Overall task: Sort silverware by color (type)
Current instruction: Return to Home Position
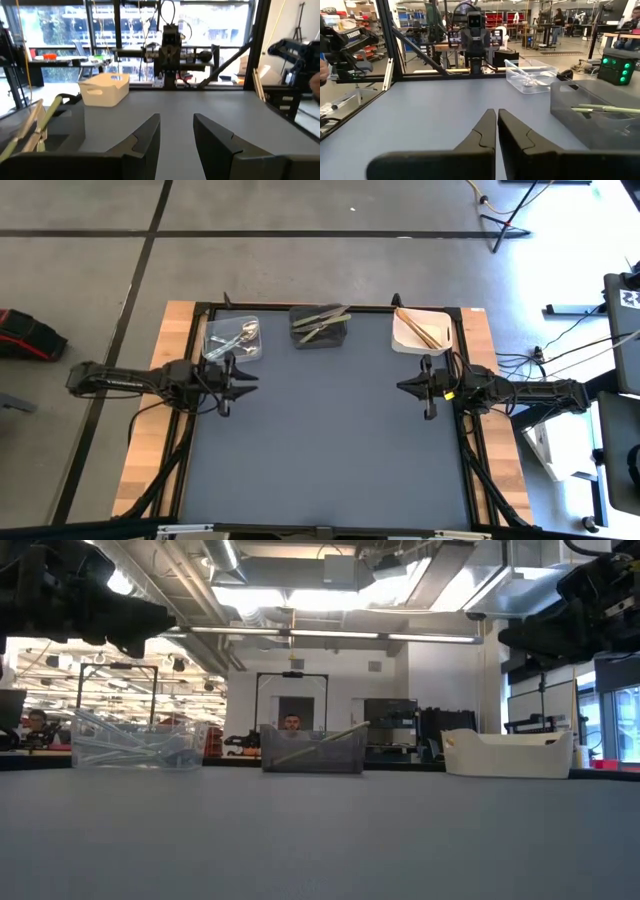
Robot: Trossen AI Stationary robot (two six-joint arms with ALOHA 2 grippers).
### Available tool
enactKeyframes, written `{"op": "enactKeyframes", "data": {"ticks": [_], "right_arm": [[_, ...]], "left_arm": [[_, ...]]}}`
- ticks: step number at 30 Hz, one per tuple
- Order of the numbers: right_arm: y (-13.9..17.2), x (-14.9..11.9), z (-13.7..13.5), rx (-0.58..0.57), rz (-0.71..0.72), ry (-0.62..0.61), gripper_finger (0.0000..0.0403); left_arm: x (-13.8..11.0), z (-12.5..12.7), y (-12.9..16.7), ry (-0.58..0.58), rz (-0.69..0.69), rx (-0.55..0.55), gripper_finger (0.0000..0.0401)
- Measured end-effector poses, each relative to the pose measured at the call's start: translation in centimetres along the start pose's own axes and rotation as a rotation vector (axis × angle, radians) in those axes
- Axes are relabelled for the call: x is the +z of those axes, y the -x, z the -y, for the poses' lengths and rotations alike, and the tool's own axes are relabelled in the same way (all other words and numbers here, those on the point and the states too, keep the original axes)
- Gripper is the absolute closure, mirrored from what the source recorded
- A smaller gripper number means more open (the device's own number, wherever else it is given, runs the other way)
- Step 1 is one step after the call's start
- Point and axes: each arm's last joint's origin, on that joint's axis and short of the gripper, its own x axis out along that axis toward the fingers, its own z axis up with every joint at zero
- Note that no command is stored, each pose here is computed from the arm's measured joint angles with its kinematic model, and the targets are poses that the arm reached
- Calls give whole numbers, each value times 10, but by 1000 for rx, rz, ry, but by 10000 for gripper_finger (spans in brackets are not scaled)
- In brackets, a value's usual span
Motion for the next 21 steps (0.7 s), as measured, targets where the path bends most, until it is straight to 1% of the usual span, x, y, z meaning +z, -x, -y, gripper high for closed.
{"op": "enactKeyframes", "data": {"ticks": [2, 11, 17, 21], "right_arm": [[0, 0, 0, 0, 0, -2, 395], [0, 0, 0, 1, 0, -3, 395], [0, 0, 0, 1, 0, -3, 395], [0, 0, 0, 1, 0, -4, 395]], "left_arm": [[1, 0, 2, 2, 15, -1, 289], [0, -1, 9, 25, 4, 1, 289], [-10, -1, 9, -7, -93, 22, 289], [-11, -2, 9, -10, -112, 31, 289]]}}
